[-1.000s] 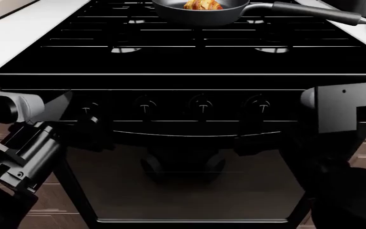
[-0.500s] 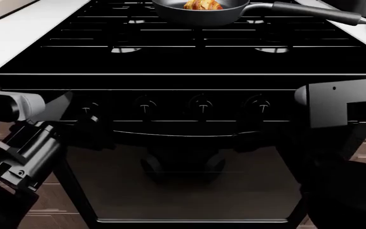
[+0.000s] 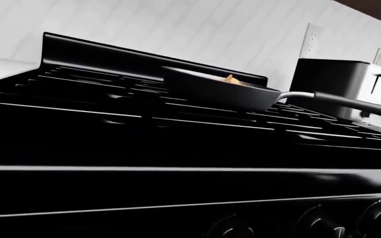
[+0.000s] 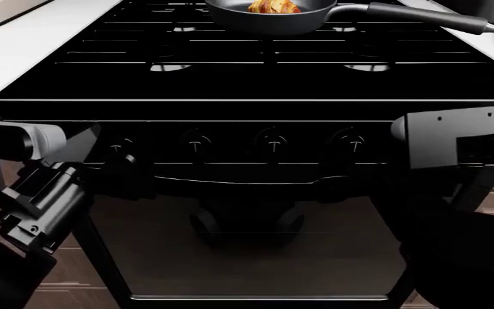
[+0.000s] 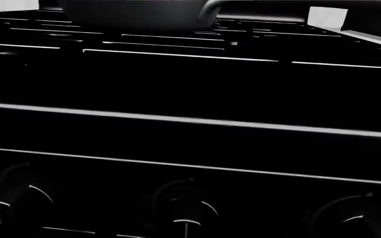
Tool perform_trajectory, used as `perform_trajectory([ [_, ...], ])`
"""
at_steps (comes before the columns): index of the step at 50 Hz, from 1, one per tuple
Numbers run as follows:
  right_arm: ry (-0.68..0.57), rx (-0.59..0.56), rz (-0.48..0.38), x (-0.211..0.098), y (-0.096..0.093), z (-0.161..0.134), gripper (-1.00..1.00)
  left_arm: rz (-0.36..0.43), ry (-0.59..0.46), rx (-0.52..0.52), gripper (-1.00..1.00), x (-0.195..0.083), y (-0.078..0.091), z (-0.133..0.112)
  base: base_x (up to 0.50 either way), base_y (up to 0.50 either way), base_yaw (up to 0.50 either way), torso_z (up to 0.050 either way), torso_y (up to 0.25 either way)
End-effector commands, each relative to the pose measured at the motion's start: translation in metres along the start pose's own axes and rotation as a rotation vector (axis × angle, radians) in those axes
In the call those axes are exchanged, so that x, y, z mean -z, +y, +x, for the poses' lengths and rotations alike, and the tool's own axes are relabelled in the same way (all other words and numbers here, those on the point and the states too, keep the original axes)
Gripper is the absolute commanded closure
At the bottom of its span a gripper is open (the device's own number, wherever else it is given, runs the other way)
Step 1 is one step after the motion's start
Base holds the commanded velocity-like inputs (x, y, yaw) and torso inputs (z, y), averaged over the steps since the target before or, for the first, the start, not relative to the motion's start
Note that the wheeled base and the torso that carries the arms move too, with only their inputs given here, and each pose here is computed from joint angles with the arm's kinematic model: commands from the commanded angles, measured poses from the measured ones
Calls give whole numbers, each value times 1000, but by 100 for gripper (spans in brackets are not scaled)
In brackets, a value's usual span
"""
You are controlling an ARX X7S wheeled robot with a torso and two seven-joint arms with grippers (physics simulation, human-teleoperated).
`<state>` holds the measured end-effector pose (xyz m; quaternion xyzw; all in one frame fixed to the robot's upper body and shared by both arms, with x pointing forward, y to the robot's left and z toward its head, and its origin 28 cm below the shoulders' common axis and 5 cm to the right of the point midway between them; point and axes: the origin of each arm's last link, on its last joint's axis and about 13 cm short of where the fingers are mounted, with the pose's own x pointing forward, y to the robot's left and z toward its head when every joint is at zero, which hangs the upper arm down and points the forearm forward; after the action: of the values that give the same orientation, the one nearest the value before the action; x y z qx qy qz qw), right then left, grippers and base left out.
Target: Pick the croissant and place it on the pan. Then turn on the stove to warm the croissant.
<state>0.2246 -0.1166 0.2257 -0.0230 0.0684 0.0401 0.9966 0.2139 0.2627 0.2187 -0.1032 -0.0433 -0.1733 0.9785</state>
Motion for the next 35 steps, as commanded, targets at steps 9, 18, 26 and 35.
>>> perform_trajectory([
  [9,32,-4,-5,4,0,5,-100,-4,2,-2,-100,1,1,1,0,0,0,0,0],
  [18,42,-3,-6,5,0,6,-100,-5,3,-2,-100,1,2,1,0,0,0,0,0],
  [26,46,-5,-6,6,0,6,-100,-4,3,-2,-100,1,2,1,0,0,0,0,0],
  [35,45,-4,-1,6,0,6,100,-6,3,-2,-100,1,2,1,0,0,0,0,0],
])
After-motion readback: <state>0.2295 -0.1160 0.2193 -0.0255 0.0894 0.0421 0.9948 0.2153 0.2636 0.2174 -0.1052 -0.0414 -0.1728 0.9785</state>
